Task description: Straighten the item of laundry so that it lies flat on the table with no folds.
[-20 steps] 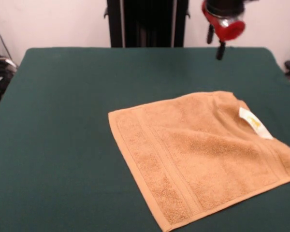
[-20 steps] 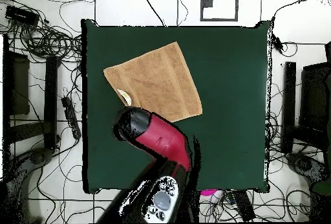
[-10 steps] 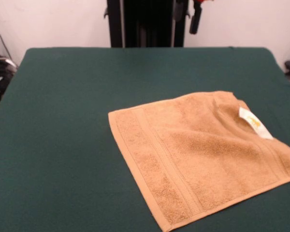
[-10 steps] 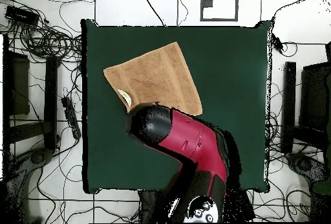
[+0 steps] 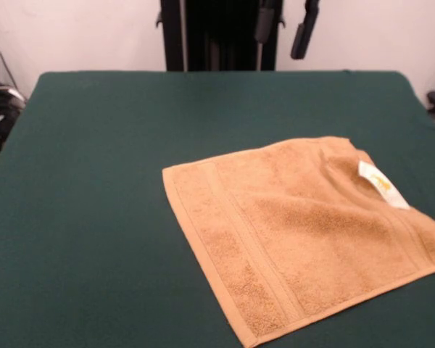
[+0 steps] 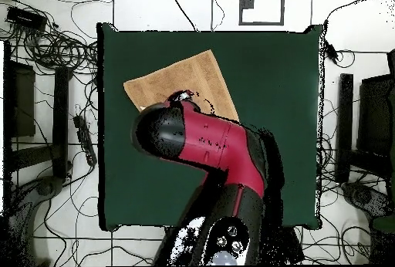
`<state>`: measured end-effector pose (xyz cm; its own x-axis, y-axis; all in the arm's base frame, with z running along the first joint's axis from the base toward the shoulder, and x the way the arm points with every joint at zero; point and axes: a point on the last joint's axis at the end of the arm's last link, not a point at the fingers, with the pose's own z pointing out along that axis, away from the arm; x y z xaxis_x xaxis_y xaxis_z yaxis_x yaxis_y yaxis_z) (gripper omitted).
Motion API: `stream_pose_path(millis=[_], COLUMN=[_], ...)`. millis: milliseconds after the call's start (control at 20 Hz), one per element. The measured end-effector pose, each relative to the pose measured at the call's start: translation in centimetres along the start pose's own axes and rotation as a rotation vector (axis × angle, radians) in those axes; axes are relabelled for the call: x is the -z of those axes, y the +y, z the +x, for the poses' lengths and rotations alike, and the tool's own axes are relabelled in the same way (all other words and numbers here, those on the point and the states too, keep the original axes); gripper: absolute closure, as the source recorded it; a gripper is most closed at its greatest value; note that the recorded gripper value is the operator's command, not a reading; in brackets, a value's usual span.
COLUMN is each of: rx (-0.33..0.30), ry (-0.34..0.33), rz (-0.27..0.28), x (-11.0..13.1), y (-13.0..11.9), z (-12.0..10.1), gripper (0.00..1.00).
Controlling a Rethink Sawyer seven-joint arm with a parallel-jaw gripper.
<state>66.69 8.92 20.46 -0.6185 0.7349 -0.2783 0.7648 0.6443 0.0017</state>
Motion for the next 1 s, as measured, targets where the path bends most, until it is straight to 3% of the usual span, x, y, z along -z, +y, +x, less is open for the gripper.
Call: stream_pose_path(millis=[400, 650, 1000], rx=[0.049, 0.060, 0.091], ry=[-0.055, -0.032, 0.017], rz=[-0.029, -0.027, 0.020], x=[-1.5, -3.2, -8.0], y=[4.5, 6.8, 9.3], z=[-3.5, -5.1, -6.1], gripper=[0.00, 0.00, 0.00])
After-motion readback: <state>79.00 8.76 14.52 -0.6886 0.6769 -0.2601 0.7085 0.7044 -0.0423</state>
